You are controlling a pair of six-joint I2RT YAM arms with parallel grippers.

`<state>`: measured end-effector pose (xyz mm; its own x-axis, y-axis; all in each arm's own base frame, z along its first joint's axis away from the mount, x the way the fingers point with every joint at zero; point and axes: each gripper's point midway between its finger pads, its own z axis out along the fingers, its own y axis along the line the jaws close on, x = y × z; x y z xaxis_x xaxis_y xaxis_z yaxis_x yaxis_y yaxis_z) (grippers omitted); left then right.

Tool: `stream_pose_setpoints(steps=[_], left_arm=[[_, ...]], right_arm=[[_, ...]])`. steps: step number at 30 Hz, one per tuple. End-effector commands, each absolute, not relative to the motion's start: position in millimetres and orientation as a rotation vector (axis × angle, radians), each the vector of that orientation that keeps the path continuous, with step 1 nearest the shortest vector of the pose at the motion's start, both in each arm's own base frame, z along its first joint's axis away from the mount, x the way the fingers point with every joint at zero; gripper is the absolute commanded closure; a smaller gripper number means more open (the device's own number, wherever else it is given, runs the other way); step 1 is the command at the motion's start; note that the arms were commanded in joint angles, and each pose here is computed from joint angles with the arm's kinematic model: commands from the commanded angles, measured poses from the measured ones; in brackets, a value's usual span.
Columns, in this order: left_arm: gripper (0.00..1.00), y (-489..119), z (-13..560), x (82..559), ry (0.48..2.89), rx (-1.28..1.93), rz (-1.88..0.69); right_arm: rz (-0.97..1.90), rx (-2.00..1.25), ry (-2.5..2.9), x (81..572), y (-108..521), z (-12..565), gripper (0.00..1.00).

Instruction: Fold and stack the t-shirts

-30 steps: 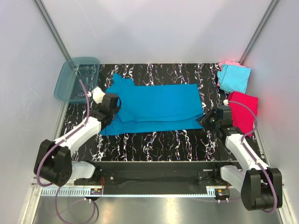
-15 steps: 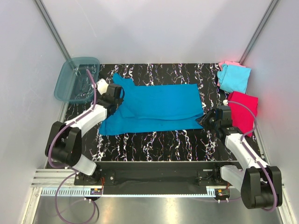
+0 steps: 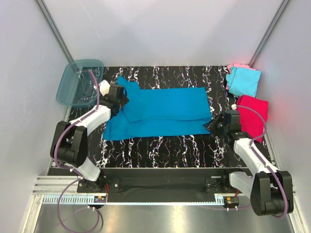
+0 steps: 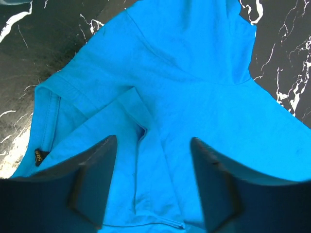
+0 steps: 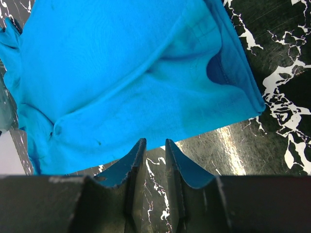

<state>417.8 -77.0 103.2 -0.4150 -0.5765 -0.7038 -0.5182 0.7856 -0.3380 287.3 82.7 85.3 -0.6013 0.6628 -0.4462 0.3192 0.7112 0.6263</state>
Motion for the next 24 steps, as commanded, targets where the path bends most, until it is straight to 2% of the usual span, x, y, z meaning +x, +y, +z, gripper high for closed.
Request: stream_pose_setpoints(steps=[1,2,9,19,24], left_arm=[[0.26,-81.3,131.8,432.6,2.025,-0.795,-0.15],[0.22,-81.7,133.8,431.1,2.022,-0.793,-0.158],[0.22,-95.4,179.1,396.1,1.952,-0.735,-0.318],[0.23,-162.4,152.2,294.5,2.028,-0.543,-0.541],[0.23,-173.8,146.0,250.0,2.018,-0.427,-0.584]], right_arm=[[0.686,0.721,2.203,293.1,86.7,92.7,0.71],[0.686,0.719,2.202,293.3,86.6,92.9,0.71],[0.674,0.742,2.195,297.6,84.5,93.9,0.71],[0.631,0.916,2.181,337.1,78.4,75.0,0.71],[0.622,0.94,2.17,357.9,77.7,71.0,0.71]])
